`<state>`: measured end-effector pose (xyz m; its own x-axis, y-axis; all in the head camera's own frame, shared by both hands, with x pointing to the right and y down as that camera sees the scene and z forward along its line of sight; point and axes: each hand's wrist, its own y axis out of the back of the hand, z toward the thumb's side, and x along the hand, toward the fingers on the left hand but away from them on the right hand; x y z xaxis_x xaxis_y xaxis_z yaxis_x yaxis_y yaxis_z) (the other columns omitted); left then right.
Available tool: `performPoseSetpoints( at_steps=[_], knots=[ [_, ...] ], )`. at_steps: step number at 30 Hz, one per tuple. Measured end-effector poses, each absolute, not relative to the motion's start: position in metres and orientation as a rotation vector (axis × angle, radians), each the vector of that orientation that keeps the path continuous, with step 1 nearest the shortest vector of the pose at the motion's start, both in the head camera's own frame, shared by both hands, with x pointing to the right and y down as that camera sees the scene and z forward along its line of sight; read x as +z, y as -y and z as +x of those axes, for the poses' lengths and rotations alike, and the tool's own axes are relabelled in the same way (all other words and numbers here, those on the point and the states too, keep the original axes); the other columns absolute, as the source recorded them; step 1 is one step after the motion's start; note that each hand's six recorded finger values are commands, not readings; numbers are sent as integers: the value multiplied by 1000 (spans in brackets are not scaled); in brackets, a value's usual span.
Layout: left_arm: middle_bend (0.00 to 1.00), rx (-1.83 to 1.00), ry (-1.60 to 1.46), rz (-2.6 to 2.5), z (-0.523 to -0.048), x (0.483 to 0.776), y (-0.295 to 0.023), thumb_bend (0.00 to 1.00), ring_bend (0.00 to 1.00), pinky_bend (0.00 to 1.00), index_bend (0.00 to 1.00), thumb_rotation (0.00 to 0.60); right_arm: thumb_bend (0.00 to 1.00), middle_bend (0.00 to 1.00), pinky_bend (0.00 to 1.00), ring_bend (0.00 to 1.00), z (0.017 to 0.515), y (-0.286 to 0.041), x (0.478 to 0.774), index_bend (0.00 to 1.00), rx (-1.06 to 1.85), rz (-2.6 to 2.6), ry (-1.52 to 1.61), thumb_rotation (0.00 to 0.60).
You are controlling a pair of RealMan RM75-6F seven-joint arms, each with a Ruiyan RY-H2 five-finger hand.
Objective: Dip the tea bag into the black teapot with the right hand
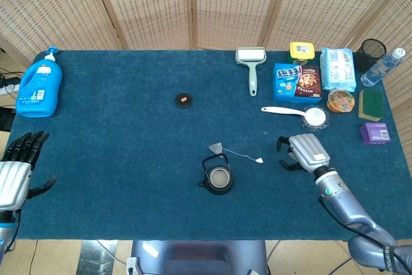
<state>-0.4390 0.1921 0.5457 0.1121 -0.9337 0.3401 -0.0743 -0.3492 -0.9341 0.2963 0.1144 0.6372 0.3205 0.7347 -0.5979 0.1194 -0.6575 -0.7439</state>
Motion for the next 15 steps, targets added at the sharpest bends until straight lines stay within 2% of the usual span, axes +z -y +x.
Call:
performPoseSetpoints(
  at_steps=[15],
  knots=[
    [61,-1326,-996,-1598,-436,551,-185,242,0,85,0,600,369,1000,1000,1000,268,-122,666,476,1398,-2021,713,600]
  ],
)
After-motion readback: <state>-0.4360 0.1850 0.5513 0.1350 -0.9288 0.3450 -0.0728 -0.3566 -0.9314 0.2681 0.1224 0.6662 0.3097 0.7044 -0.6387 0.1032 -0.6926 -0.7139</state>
